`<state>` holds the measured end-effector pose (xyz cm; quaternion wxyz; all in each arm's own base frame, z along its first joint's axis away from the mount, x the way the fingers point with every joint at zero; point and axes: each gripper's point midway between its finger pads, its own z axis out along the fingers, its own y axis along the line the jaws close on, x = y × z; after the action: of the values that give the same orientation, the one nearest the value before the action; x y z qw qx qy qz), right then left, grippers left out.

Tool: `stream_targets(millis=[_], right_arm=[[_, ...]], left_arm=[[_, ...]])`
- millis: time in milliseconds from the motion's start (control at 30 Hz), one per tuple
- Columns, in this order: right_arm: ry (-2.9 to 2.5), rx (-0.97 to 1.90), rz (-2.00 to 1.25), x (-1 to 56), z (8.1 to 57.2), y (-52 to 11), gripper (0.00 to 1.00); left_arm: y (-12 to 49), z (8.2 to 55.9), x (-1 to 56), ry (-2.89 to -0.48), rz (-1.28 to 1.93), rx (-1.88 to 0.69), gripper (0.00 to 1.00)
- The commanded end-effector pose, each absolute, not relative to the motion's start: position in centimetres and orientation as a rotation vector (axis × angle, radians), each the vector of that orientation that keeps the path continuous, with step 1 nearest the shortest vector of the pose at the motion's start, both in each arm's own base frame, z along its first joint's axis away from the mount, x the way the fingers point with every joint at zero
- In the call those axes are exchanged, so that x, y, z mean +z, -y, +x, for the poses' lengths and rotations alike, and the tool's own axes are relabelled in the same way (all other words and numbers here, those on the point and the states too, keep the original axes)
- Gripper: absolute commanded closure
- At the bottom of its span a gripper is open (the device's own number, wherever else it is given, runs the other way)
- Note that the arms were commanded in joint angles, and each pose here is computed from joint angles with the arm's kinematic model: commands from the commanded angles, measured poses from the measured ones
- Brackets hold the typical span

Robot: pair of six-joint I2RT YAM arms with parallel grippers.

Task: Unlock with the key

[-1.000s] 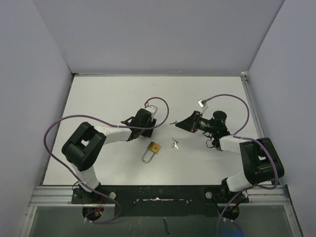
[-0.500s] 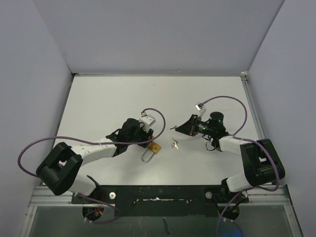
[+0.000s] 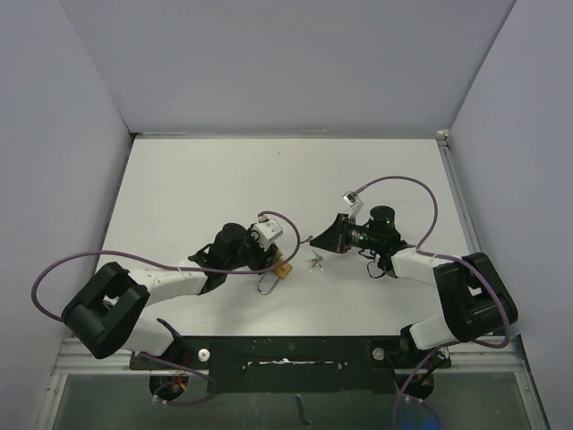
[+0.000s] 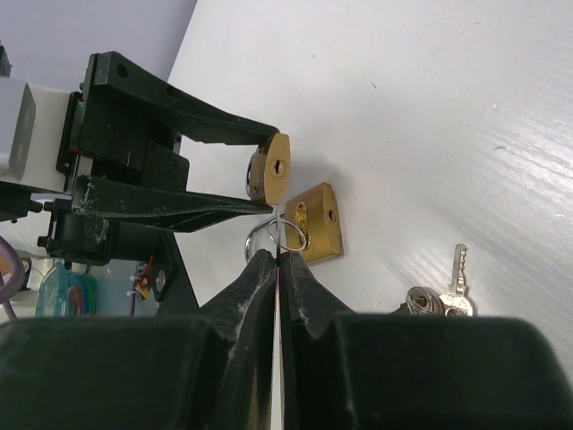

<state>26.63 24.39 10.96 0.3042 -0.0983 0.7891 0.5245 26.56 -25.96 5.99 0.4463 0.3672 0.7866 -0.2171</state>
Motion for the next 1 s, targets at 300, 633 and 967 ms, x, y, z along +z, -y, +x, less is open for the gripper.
stream_targets(millis=[300,633,967], right_arm=[[-1.997,1.386,-0.337,14.5,26.7,-25.7,1.0],[-1.98,1.402,-0.347,15.5,26.4,-26.9,1.0],[-1.98,1.423,-0.33,16.4,26.2,-27.6,1.0]], left_arm=[[28.6,25.8,15.2,-1.409,0.986,-0.633,1.0],[28.5,25.4,15.9,-1.318,0.989,-0.62,1.0],[28.0,25.4,15.8,-1.277,1.021,-0.563,1.0]])
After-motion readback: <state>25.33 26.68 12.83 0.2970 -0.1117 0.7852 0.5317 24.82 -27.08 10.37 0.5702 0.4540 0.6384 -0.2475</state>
